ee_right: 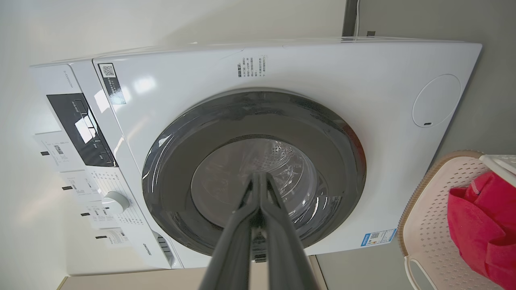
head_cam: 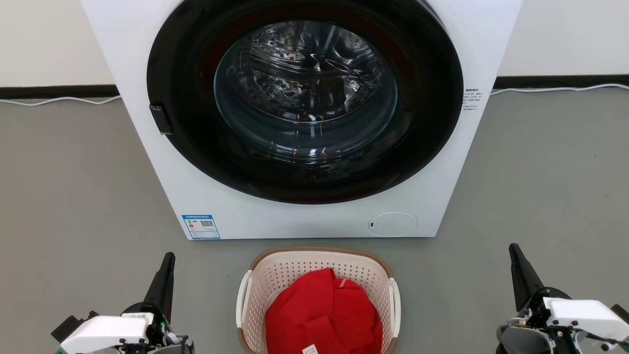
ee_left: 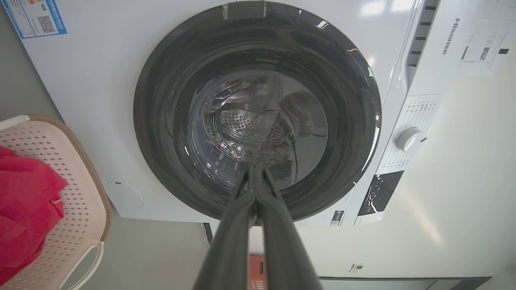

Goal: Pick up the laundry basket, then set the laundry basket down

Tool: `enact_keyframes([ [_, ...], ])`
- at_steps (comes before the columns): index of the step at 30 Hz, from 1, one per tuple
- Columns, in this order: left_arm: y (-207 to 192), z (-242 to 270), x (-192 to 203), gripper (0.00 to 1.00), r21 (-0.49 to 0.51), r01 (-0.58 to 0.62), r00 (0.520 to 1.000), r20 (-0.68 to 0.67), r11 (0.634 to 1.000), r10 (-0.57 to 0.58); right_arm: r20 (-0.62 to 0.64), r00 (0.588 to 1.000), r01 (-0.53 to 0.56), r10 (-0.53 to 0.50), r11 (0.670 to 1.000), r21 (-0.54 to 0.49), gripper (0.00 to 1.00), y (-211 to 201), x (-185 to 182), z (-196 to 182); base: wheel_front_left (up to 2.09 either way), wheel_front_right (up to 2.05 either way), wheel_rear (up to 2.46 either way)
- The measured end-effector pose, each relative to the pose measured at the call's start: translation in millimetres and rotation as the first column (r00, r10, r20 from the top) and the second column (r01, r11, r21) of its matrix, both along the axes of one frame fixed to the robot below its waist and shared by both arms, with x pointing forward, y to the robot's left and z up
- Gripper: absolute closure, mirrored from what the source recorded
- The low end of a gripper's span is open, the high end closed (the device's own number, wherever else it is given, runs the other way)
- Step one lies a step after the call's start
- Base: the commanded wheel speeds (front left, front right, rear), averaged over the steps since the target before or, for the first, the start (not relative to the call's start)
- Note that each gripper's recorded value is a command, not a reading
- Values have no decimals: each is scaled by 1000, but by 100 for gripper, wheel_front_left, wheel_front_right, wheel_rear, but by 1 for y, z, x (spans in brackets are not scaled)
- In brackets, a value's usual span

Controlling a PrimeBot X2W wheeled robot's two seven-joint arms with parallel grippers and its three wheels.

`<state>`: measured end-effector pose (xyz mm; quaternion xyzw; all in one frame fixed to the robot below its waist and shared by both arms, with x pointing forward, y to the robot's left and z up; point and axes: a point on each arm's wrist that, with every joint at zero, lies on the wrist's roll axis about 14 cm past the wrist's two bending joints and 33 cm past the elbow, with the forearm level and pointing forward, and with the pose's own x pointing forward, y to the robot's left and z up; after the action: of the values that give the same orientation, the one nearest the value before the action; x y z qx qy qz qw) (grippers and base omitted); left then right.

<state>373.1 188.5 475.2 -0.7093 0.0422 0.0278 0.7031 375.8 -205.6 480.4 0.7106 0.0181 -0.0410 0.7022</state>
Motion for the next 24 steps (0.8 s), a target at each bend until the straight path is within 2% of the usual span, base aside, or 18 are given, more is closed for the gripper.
enact_keyframes([
  [24, 0, 0, 0, 100, 0, 0, 1000, 0, 1000, 0, 0, 1000, 0, 0, 1000, 0, 100, 0, 0, 0, 0, 0, 0],
])
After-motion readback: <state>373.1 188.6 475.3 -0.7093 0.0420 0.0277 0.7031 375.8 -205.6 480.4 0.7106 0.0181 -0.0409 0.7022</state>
